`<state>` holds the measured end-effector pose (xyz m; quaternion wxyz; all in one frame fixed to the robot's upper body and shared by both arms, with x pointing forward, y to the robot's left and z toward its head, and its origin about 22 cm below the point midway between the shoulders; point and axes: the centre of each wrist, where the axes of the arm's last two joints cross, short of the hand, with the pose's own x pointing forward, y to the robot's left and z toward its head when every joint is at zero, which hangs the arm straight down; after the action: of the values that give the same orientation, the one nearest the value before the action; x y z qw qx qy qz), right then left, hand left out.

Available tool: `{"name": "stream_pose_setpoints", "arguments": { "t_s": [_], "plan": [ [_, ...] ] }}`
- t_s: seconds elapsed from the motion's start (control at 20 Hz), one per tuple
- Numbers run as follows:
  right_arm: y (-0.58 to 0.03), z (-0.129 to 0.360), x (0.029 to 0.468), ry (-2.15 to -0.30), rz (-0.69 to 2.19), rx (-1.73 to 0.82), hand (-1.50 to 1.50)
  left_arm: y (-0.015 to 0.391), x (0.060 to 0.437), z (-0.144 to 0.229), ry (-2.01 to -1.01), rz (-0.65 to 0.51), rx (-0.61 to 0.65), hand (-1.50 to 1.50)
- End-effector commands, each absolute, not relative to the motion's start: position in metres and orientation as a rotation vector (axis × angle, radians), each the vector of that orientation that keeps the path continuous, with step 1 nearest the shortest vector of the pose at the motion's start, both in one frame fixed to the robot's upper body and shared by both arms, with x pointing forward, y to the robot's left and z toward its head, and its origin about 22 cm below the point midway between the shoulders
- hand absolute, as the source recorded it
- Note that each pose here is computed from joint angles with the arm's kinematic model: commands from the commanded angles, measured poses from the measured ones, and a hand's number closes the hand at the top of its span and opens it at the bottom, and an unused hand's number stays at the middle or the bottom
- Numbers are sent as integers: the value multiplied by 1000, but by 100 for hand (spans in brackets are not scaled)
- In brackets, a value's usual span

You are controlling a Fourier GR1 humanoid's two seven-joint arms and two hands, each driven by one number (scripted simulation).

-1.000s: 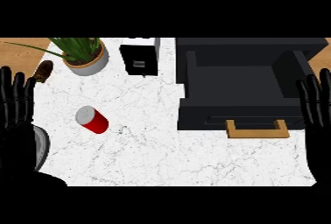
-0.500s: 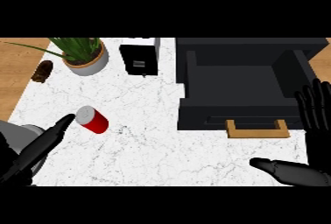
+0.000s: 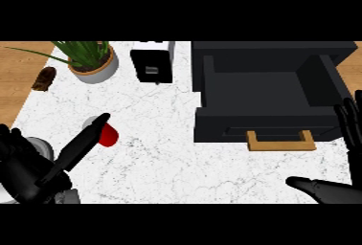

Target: Pick up the can, place it into the drawer and close the drawer

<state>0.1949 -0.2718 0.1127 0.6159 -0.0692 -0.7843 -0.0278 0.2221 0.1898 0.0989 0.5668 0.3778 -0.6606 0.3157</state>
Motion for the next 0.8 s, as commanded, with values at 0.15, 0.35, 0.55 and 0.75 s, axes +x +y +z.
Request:
{"name": "stream_pose_setpoints", "arguments": {
  "t_s": [0.15,0.35,0.55,0.75],
  "plan": [
    [-274,86,197,-1816,-79,-150,-150,184,252,100,-1453,807,879,-150],
    [-277,99,172,-1820,-69,-158,-150,164,251,70,-1452,798,888,-150],
    [-287,101,183,-1835,-51,-180,-150,161,245,38,-1394,795,908,-150],
    [-283,108,170,-1841,-72,-186,-150,163,265,23,-1363,812,927,-150]
  ]
}}
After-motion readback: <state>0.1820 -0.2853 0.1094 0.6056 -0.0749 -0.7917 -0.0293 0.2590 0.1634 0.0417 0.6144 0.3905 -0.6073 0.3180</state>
